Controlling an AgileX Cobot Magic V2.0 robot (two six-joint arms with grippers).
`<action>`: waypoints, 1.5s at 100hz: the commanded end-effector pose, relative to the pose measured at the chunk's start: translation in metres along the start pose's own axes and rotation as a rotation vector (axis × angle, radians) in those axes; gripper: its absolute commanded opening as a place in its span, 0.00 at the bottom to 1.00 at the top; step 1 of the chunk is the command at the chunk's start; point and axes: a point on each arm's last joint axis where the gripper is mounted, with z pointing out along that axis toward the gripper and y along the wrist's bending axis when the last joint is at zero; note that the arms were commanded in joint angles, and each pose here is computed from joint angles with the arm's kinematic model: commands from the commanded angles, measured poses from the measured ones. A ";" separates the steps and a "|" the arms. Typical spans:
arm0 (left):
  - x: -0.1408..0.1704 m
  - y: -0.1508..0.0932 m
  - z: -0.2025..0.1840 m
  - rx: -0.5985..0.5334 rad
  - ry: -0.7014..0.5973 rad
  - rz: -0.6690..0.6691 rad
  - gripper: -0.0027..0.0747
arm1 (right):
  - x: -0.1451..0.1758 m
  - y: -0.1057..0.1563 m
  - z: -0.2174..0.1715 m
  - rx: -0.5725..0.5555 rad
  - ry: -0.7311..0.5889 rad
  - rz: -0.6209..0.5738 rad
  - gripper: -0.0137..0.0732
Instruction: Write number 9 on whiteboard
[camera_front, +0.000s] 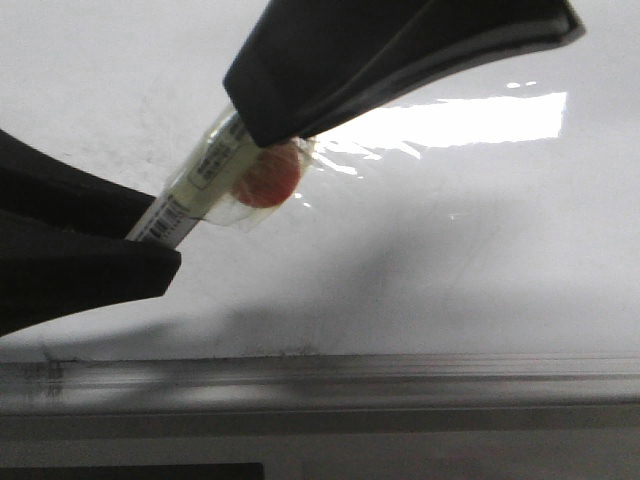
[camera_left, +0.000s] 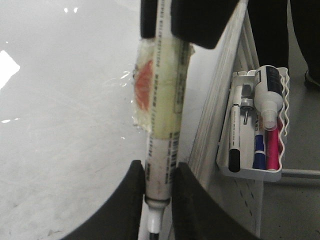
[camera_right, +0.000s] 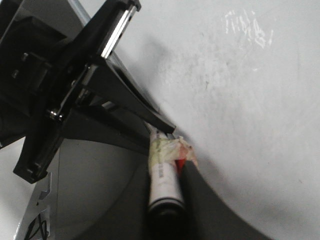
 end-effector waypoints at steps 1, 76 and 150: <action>-0.017 0.006 -0.001 -0.029 -0.112 -0.022 0.20 | -0.018 -0.002 -0.008 0.022 -0.118 -0.020 0.08; -0.036 0.029 -0.078 -0.307 -0.254 -0.244 0.47 | -0.059 -0.039 -0.075 0.217 -0.293 0.081 0.09; -0.037 0.036 -0.080 -0.361 -0.290 -0.305 0.47 | -0.085 -0.061 -0.060 0.337 -0.170 0.062 0.09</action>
